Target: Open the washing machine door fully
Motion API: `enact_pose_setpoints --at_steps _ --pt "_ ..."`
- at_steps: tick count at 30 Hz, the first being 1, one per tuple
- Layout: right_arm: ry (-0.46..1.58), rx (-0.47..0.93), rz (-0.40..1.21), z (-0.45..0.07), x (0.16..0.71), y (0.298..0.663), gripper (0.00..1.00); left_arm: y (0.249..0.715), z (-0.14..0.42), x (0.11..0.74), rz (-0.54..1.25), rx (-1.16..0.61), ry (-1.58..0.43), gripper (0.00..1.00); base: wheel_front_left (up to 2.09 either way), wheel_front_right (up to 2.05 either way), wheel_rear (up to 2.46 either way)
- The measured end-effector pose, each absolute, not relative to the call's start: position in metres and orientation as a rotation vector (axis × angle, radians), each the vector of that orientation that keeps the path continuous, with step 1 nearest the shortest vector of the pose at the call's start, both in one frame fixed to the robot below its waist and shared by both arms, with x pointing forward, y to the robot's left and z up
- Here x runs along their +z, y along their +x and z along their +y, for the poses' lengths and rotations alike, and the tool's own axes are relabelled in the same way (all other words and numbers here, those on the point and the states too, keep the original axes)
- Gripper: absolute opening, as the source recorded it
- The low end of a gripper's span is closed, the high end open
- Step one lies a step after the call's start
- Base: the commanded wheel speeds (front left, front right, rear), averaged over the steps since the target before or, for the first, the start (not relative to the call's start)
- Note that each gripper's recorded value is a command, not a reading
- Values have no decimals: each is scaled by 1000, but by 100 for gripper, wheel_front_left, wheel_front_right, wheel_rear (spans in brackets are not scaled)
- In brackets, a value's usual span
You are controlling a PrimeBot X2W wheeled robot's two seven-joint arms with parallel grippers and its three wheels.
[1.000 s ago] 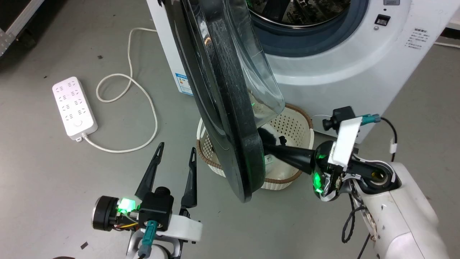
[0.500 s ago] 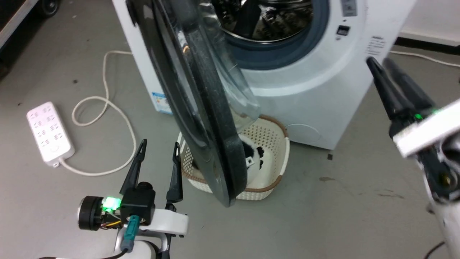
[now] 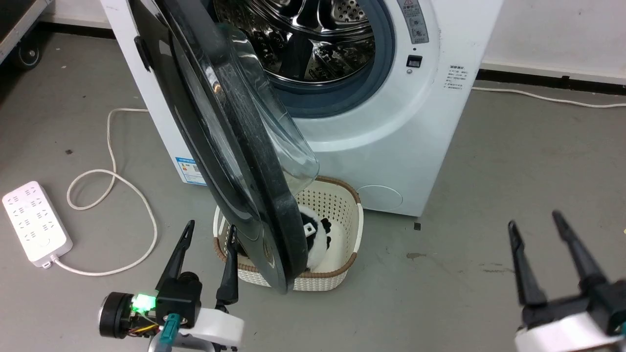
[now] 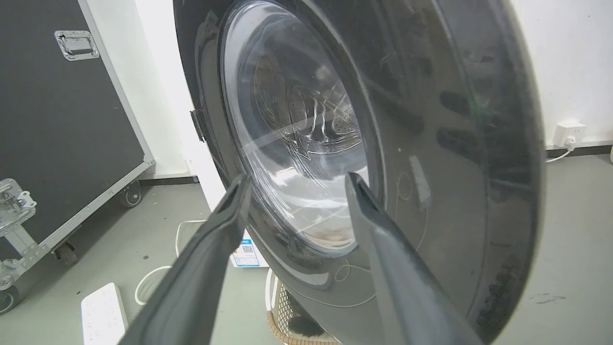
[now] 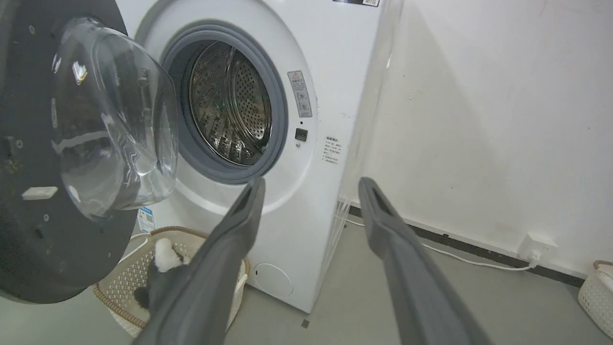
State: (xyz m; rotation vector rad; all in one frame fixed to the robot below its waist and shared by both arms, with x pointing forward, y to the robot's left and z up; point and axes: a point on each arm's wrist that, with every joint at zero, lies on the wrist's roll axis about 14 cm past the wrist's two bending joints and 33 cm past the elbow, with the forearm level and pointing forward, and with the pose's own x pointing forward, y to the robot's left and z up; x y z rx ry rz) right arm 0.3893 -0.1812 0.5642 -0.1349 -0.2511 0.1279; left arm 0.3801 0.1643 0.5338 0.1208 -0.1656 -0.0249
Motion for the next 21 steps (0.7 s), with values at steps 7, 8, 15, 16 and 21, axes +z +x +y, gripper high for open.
enact_pose_setpoints --at_steps 7,8,15,16,21 --pt "-80 88 -202 -178 546 371 100 377 163 535 -171 -18 114 100 0 0 0" --pt "-74 88 -203 -178 546 370 100 376 164 536 -173 -15 115 100 0 0 0" --pt "-58 85 -206 -179 547 367 100 375 164 544 -200 -16 129 0 0 0 0" --pt "-55 83 -207 -179 547 366 100 375 164 549 -216 -13 134 0 0 0 0" --pt "-47 74 -214 -182 550 364 100 373 167 587 -334 22 122 0 0 0 0"
